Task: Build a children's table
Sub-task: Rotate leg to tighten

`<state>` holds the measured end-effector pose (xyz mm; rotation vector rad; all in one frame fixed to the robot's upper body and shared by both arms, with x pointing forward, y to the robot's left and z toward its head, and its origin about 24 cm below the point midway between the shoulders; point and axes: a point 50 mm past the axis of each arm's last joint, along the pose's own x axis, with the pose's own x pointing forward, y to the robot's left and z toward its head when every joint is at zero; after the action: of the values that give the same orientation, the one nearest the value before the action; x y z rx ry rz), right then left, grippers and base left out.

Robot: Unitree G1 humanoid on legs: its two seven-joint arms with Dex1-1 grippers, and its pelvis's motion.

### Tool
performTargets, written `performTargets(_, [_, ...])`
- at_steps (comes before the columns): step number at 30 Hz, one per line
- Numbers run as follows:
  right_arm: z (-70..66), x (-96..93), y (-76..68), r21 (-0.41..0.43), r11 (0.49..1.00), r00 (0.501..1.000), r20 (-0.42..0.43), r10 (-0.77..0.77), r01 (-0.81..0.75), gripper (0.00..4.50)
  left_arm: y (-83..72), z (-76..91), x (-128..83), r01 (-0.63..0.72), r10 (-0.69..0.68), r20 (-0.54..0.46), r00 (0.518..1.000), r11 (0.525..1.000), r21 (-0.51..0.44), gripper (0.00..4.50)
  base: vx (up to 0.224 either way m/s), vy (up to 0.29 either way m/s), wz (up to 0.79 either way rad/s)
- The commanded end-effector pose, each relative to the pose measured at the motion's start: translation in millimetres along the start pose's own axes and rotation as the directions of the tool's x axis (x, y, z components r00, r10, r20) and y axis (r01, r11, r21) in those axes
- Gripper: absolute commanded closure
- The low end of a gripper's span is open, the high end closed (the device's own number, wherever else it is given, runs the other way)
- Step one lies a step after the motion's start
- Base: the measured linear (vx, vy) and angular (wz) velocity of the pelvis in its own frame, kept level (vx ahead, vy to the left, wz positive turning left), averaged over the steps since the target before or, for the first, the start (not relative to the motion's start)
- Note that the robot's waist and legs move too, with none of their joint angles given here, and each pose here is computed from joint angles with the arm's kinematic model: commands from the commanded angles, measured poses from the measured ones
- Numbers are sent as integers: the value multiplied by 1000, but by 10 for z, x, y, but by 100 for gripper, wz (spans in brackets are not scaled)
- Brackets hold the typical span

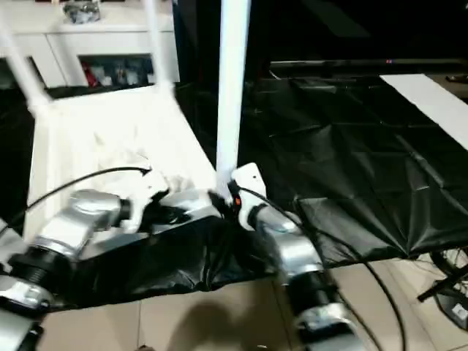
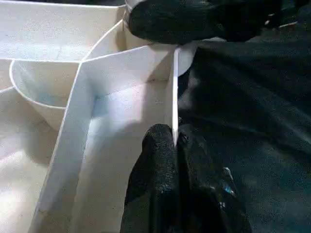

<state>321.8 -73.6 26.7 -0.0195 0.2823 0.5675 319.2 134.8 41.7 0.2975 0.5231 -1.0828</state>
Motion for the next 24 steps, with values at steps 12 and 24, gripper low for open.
performTargets(12, [147,-53,125,-165,921,931,28,363,-354,62,-195,-92,-66,235,-235,-12,972,964,124,450,0,0,0])
performTargets(24, [75,-320,130,-146,670,686,-138,714,-728,121,-111,-159,-342,395,-390,-70,918,912,113,450,0,0,0])
